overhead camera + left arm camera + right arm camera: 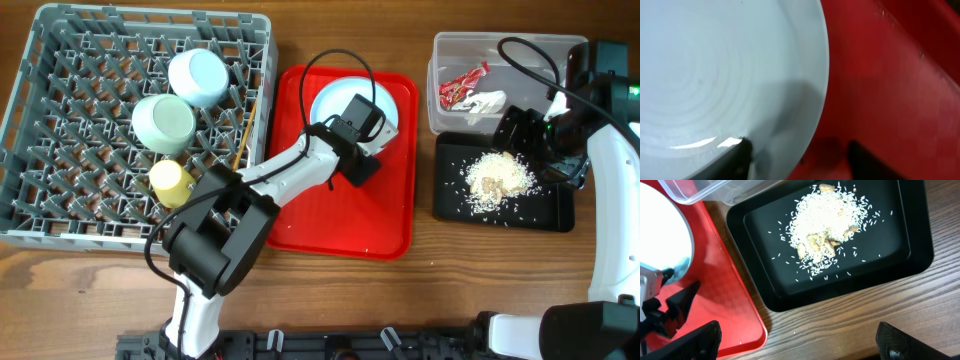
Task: Sort waste into correct bins and load items into the dishwasher rack
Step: 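Move the left gripper to the light-blue plate and grasp its rim, then lift the light-blue plate and stand it upright in the rack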
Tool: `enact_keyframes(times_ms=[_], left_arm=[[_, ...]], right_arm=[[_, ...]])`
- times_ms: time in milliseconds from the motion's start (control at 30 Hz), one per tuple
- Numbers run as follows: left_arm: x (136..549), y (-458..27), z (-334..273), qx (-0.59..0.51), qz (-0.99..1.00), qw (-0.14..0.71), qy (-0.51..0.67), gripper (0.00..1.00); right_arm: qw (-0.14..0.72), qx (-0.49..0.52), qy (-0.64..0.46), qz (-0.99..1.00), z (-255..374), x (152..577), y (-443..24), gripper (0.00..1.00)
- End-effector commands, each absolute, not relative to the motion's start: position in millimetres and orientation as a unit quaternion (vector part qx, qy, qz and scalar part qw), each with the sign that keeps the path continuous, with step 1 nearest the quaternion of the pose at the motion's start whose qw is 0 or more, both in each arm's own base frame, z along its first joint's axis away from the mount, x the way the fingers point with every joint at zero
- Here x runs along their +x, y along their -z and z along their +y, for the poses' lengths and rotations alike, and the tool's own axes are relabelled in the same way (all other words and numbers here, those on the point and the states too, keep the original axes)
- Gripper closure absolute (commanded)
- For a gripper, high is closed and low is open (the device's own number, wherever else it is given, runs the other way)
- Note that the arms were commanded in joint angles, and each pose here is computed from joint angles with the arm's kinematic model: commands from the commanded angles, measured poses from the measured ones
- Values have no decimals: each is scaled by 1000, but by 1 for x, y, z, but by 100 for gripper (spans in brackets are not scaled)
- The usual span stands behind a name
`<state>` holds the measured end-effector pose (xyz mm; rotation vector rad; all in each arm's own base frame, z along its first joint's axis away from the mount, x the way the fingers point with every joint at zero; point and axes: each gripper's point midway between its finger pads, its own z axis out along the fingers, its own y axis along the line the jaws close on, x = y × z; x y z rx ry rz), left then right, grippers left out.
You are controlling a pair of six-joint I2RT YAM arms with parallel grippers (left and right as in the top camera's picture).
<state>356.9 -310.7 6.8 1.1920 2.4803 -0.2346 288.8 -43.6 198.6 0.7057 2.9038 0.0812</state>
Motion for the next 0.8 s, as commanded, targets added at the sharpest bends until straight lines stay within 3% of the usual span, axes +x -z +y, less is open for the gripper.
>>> enact_keyframes(times_ms=[0,33,233,500,767], left_arm=[[341,10,-296,430,890,137,70,62],[338,12,-293,430,891,128,67,66],[336,12,-291,430,892,123,66,73],[339,11,-294,430,891,131,68,96],[339,11,-294,411,900,130,71,96]], right_arm=[[94,227,-32,969,-43,290,-207,0],[94,227,-32,969,-43,290,-207,0],[94,227,-32,969,-43,291,-207,0],[94,227,-32,969,-43,290,-207,0],[94,227,-32,969,-43,290,-207,0]])
